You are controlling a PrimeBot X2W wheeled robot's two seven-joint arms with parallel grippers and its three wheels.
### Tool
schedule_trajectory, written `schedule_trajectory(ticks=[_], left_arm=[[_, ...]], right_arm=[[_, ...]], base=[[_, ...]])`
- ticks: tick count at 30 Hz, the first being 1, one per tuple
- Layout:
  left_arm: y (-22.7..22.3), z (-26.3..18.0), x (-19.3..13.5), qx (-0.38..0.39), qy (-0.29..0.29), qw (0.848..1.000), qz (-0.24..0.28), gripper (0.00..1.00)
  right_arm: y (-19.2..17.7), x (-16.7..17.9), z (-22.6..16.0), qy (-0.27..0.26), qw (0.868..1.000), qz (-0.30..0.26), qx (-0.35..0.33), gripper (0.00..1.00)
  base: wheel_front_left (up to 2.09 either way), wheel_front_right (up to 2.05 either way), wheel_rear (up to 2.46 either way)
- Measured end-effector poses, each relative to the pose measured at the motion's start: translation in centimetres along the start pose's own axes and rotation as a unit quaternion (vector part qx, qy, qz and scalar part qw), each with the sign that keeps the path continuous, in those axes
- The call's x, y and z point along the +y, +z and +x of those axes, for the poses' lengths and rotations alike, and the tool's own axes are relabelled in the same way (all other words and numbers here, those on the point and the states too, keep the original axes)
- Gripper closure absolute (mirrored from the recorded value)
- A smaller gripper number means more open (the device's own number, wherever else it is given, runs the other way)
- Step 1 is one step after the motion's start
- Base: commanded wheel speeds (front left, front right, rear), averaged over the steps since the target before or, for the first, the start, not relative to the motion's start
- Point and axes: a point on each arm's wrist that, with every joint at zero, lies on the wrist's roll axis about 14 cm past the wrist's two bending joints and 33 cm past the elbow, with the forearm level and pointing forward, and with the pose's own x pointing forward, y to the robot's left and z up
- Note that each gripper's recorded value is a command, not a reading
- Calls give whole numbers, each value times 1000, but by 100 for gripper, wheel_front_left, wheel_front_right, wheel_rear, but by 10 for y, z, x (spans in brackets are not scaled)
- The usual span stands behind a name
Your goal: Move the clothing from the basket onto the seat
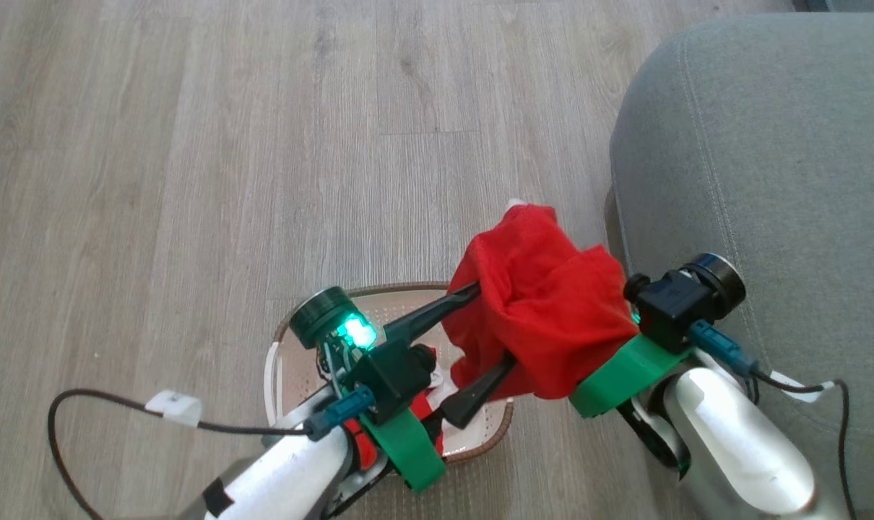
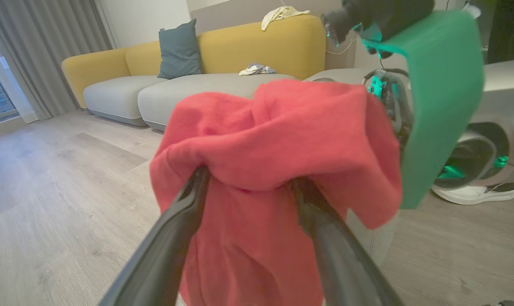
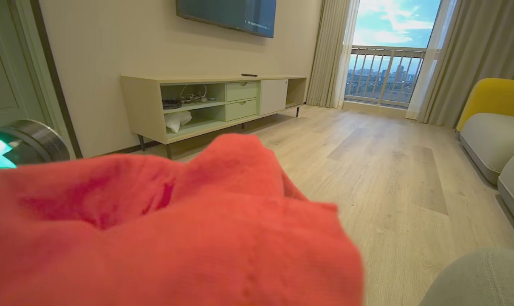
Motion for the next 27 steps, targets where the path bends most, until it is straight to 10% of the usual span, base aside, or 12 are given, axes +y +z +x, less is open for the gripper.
schedule_trajectory(ticks=[27], left_arm=[[-23, -15, 8, 33, 38, 999, -8, 0]], right_arm=[[29, -115, -62, -202, 978, -12, -39, 100]], base=[[0, 0, 0]])
